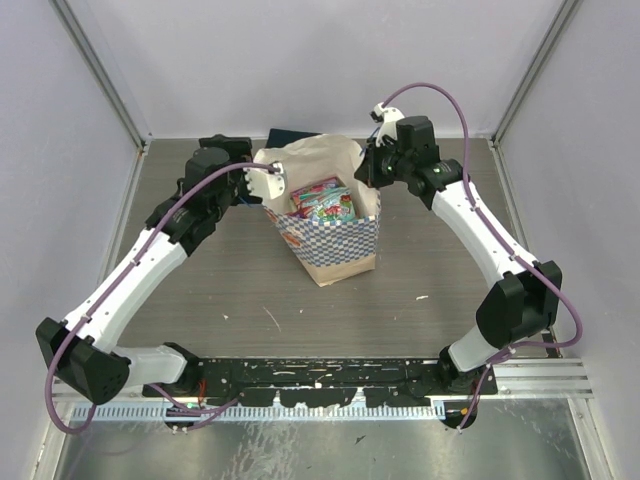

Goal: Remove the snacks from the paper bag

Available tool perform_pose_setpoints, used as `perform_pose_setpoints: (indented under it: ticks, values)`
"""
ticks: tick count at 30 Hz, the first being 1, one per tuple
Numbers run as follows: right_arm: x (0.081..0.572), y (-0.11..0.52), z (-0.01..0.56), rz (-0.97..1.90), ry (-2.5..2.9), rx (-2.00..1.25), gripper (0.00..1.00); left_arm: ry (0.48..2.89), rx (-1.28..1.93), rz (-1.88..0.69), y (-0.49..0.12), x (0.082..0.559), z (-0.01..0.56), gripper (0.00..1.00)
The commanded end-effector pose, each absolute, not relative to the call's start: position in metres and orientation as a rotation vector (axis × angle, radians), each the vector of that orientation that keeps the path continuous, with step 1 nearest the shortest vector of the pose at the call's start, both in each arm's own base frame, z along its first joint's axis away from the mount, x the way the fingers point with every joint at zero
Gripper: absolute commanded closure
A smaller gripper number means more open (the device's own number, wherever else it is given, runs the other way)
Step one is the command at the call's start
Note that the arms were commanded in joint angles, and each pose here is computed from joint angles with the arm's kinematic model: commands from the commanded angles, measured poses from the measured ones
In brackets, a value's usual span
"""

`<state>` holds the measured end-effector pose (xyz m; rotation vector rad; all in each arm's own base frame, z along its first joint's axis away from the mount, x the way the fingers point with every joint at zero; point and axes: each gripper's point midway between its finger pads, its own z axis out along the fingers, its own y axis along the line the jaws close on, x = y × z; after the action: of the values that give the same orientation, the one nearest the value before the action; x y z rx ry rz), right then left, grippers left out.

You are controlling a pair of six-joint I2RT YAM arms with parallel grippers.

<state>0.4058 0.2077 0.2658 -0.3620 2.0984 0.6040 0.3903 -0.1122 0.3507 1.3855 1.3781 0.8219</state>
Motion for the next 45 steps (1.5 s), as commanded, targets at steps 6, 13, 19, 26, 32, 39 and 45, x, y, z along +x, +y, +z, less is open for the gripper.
perform_pose_setpoints:
  ticks: [6, 13, 19, 26, 32, 39, 45]
  values:
    - [0.416, 0.210, 0.338, 0.653, 1.857, -0.361, 0.97, 1.595, 1.388, 0.789, -0.093, 0.356, 0.319, 0.02]
    - [0.418, 0.212, 0.338, 0.677, 1.854, -0.338, 0.91, 1.768, 1.048, 0.791, -0.075, 0.358, 0.334, 0.02]
    - [0.417, 0.212, 0.338, 0.684, 1.856, -0.327, 0.87, 1.955, 0.862, 0.876, -0.064, 0.368, 0.297, 0.02]
    - [0.417, 0.208, 0.337, 0.673, 1.856, -0.318, 0.87, 2.160, 0.641, 0.808, -0.068, 0.365, 0.269, 0.02]
    - [0.419, 0.208, 0.332, 0.685, 1.866, -0.311, 0.84, 2.207, 0.343, 0.421, -0.103, 0.361, 0.296, 0.02]
    - [0.421, 0.206, 0.332, 0.681, 1.864, -0.298, 0.84, 2.234, -0.027, 0.132, -0.123, 0.347, 0.310, 0.02]
    - [0.421, 0.199, 0.332, 0.667, 1.867, -0.269, 0.83, 2.373, -0.186, 0.334, -0.098, 0.325, 0.257, 0.02]
